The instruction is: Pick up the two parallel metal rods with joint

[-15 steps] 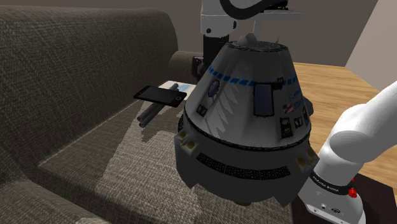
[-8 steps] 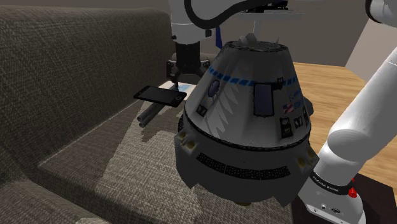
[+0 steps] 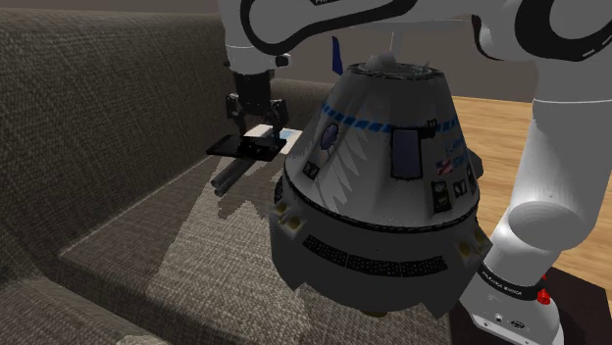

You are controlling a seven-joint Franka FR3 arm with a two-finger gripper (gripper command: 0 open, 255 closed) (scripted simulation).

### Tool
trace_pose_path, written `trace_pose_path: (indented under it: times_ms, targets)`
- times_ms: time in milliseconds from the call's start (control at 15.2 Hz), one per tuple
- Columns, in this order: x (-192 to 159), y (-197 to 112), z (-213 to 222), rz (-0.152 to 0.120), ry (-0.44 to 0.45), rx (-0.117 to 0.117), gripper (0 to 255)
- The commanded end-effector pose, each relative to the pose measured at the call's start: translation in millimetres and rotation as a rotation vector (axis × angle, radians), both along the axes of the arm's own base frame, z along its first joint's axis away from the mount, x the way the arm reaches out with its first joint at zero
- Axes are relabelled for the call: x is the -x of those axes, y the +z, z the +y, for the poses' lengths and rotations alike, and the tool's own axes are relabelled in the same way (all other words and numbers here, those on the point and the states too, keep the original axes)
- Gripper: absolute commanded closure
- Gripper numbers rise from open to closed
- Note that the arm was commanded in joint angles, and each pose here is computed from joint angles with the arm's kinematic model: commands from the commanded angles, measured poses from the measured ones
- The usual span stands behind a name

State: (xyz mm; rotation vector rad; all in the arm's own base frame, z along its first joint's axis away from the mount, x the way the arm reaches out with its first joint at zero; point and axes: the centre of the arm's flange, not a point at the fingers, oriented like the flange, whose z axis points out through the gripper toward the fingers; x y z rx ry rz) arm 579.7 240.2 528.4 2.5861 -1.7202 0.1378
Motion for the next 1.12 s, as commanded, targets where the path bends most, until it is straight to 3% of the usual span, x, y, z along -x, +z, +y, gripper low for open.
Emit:
trace_pose_path:
  times_ms: [0,462,528,1056]
  targets:
    - [-5,-9,1,-0.002,-0.016,-0.001,0]
    - [-5,-39,1,-0.002,-0.016,-0.001,0]
    - [-4,-39,1,-0.002,-0.016,-0.001,255]
    - [-5,-39,2,-0.002,-0.016,-0.001,255]
